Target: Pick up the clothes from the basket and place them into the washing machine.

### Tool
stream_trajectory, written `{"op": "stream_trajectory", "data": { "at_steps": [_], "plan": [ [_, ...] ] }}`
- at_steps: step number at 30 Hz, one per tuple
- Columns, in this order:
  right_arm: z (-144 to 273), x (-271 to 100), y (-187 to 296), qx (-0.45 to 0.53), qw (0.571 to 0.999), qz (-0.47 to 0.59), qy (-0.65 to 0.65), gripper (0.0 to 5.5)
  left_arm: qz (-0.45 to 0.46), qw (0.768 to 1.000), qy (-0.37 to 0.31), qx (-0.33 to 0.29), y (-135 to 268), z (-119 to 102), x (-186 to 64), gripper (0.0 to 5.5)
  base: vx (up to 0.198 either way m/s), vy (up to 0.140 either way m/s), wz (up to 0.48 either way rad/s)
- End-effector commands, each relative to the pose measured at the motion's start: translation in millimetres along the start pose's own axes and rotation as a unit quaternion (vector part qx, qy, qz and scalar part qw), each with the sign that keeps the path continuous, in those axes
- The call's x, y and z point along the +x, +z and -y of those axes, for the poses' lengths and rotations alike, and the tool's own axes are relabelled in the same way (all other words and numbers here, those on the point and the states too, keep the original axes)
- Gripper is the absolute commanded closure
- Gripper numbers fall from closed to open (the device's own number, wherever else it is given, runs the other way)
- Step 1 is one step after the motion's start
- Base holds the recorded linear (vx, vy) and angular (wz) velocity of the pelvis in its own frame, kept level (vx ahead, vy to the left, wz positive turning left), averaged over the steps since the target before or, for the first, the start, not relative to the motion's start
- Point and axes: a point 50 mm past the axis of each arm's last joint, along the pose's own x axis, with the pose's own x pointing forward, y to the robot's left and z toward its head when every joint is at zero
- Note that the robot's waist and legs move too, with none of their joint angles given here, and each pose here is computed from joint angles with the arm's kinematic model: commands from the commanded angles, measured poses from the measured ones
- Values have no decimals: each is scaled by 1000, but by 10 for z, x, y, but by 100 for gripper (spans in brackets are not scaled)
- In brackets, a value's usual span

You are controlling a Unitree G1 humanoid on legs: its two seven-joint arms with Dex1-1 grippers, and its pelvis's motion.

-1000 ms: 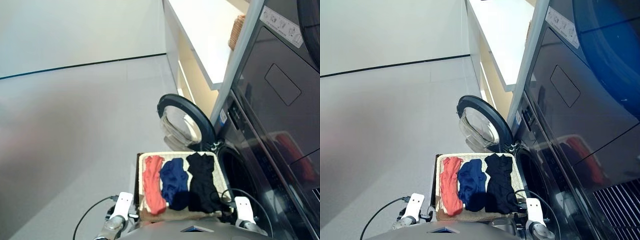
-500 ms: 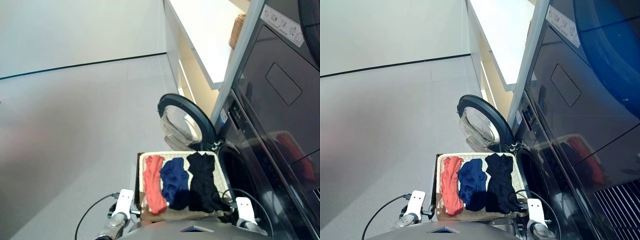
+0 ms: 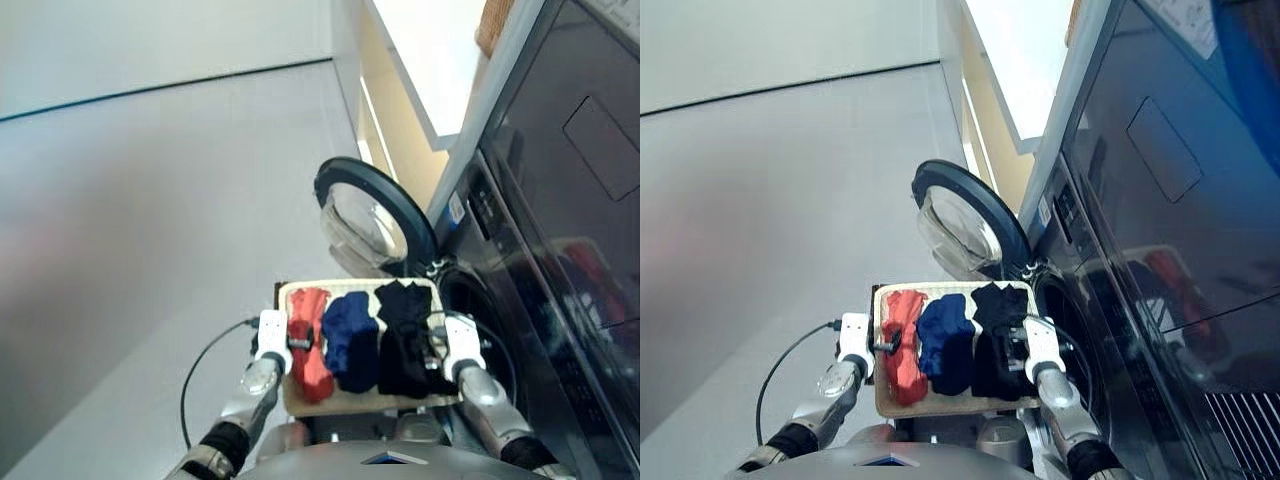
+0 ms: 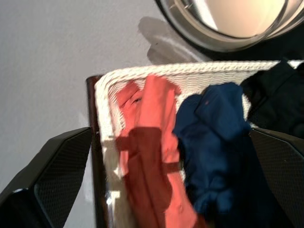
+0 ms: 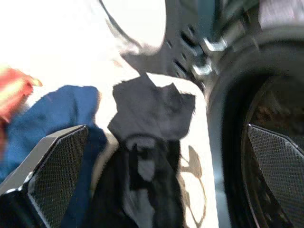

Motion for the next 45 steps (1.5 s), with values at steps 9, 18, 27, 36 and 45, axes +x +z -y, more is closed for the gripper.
{"op": "stream_trajectory", "data": {
  "at_steps": [9, 18, 27, 36, 45],
  "plan": [
    [-287, 44, 1613, 37, 939, 340, 39, 0, 153, 986, 66, -6, 1001, 31, 350, 0, -132, -36, -128],
    [-379, -290, 2229, 48, 873, 483, 53, 0, 194, 966, 168, 26, 1452, -198, 467, 0, -68, -36, 27],
    [-407, -415, 2445, 65, 842, 531, 62, 0, 194, 956, 219, -23, 1699, -377, 543, 0, -7, -3, -1],
    [-403, -463, 2488, 66, 832, 546, 74, 0, 195, 940, 278, -47, 1961, -720, 551, 0, 0, 0, 0],
    [-391, -481, 2479, 63, 830, 549, 77, 0, 197, 923, 319, -87, 2081, -896, 518, 0, 0, 0, 0]
  ]
}}
